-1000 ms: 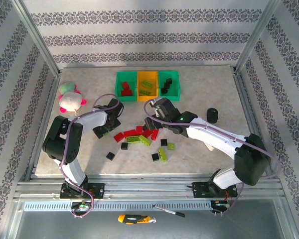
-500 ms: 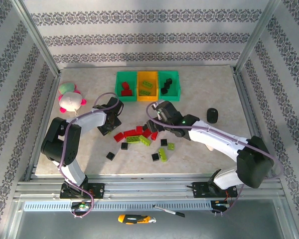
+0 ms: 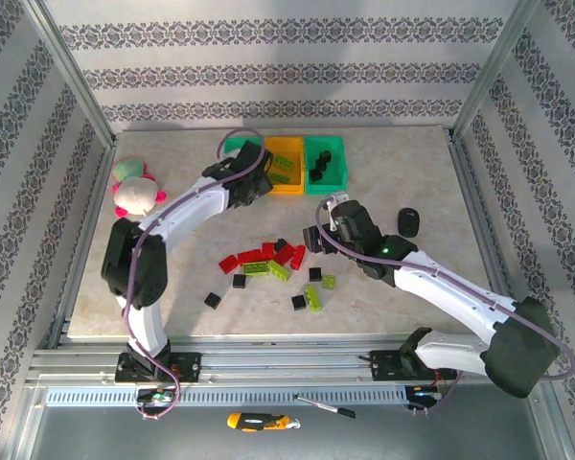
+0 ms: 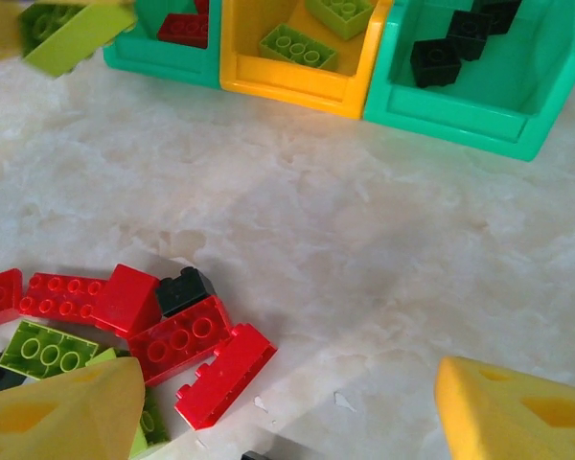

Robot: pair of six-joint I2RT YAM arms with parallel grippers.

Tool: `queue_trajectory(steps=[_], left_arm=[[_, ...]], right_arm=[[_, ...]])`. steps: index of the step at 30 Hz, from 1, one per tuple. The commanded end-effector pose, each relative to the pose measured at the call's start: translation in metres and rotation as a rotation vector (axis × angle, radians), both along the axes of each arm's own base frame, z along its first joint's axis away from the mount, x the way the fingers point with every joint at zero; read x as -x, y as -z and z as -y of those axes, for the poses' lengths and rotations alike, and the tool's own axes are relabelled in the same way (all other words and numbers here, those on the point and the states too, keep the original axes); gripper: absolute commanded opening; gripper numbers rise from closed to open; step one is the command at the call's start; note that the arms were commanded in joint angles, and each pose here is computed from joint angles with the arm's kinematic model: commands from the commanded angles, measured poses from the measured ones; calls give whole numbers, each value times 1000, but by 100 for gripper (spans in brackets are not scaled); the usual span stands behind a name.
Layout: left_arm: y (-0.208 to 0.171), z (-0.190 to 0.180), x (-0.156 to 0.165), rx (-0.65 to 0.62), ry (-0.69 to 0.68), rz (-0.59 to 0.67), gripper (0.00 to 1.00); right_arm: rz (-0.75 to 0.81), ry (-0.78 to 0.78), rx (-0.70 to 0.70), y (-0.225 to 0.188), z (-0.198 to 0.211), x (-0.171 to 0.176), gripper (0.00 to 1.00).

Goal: Sort the legos into containers by color
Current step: Pick up the lego from the middle-left of the table, then place the lego in the container.

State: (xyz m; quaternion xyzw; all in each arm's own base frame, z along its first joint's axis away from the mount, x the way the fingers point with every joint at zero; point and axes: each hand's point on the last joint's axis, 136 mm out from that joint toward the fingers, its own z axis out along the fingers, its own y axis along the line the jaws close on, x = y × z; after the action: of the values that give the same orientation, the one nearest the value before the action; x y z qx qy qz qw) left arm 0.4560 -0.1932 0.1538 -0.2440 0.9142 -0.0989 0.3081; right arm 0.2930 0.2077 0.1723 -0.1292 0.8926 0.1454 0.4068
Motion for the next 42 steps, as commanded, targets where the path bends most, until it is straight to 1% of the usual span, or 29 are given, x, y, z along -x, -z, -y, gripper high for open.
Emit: queue_trajectory(steps=[1,5,8,13,18,20,22,23,24,25,28,33,36,38,40,42], left_arm=[[7,5,-20,-115,56,-17,65],[0,18,-58,-194,103,2,65],[11,29,-77,-225,145,-15,65],[31,51,-100,-230,237,-28,64],[34,59,-115,-260,290,1,64],[28,61,-116,-258,301,17,69],[20,65,-116,-248,329,33,83],[13,72,-116,-233,374,51,91],[4,77,-115,-223,415,69,99],[-5,81,-113,-218,437,84,100],[-37,85,-105,-232,488,138,99],[-85,94,-78,-295,595,215,99],[-96,97,-55,-349,660,240,99],[-99,98,-38,-363,714,258,99],[-98,99,-21,-351,761,282,99],[-100,100,3,-298,829,323,99]], right_arm=[[6,38,-28,0,8,0,79],[3,46,-29,2,12,2,79],[1,57,-30,4,16,3,79],[-2,62,-34,5,18,3,79],[-5,64,-30,6,20,4,79],[-9,68,-31,8,22,5,79],[-11,72,-32,9,22,4,79],[-13,72,-32,9,22,4,79],[-17,72,-29,10,22,4,79],[-25,70,-26,12,22,4,79],[-66,65,-1,27,22,7,79],[-190,84,7,56,21,19,79],[-265,118,8,70,24,31,79],[-318,141,8,79,25,41,79],[-364,164,9,88,27,51,78],[-405,181,6,99,29,63,77]])
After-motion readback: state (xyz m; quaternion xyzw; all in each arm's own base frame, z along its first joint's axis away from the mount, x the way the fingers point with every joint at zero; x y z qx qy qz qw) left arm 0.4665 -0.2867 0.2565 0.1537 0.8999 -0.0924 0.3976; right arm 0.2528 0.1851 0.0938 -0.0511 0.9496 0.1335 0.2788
